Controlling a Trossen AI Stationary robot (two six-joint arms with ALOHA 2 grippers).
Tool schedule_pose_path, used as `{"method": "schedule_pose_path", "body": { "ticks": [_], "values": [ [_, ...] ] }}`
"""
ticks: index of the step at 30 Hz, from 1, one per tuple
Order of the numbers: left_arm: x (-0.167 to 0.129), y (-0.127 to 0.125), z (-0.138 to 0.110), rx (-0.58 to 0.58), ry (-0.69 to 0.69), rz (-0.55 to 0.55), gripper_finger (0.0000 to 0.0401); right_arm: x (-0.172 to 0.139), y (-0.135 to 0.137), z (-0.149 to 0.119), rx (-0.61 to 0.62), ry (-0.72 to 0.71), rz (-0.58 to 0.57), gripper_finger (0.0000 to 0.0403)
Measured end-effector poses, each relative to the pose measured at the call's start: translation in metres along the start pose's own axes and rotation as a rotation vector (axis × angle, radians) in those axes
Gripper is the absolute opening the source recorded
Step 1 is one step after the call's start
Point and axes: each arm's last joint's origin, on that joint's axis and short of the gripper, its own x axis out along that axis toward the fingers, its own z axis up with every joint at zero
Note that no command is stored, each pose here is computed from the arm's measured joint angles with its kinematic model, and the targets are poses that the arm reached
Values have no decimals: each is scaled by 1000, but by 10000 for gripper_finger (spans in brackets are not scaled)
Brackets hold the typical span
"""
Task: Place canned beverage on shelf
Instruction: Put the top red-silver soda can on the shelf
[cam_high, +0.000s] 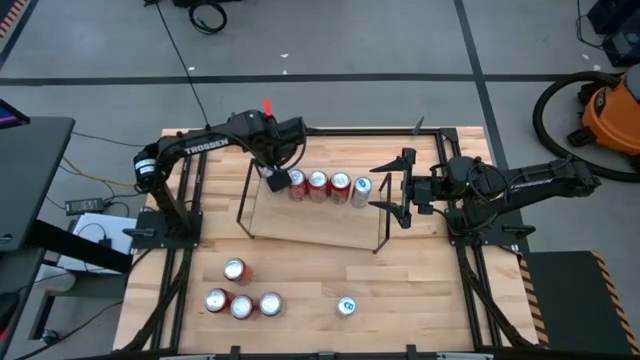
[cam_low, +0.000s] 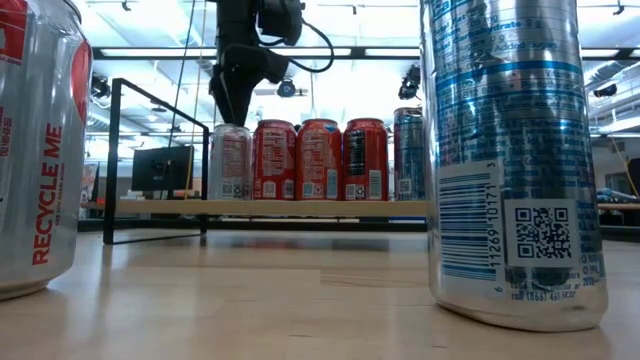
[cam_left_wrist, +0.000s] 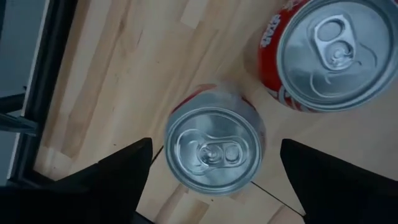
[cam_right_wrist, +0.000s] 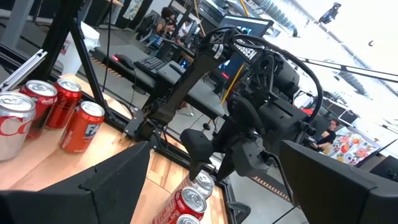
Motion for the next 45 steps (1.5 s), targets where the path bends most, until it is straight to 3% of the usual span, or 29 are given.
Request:
{"method": "schedule_pose_path", "body": {
  "ticks": [17, 45],
  "values": [
    [1, 6, 2, -165, -9, -25, 364, 0, 0, 0, 0, 0, 0, 368],
    [1, 8, 2, -155, -11, -38, 364, 0, 0, 0, 0, 0, 0, 368]
  ]
}}
